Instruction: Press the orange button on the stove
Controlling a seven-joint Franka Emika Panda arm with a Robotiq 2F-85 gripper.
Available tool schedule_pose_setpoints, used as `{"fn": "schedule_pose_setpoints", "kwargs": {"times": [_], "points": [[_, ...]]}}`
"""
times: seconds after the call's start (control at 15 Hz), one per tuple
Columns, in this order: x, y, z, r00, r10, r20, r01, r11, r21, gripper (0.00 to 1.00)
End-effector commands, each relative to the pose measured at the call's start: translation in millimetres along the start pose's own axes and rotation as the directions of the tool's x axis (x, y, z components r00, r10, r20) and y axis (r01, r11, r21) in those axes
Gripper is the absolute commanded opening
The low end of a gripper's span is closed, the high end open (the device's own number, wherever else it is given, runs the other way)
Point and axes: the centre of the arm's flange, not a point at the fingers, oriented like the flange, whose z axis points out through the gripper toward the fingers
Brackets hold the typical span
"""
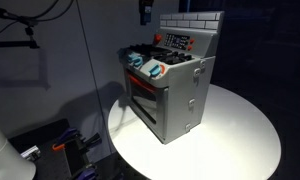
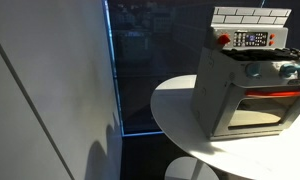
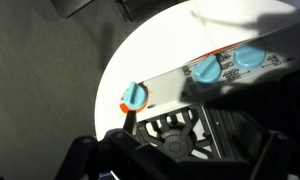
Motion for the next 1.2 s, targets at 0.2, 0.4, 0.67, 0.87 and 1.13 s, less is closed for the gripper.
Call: {"fn": "schedule_pose_setpoints", "kwargs": {"times": [0.2, 0.4, 0.67, 0.87, 1.13], "points": [[-42.9, 20.7, -41.2, 0.984, -0.173, -0.048, 0.176, 0.981, 0.079, 1.0], [-63.3, 29.7, -58.6, 0.964, -0.255, -0.077, 0.264, 0.956, 0.128, 1.0], [-87.9, 38.8, -74.2, 0.939, -0.336, -0.075, 0.344, 0.922, 0.176, 1.0], [-97.4, 41.9, -77.2, 0.932, -0.355, -0.069, 0.361, 0.915, 0.179, 1.0], [-90.4, 35.8, -77.0, 0.938, -0.338, -0.07, 0.345, 0.924, 0.163, 1.0]]}}
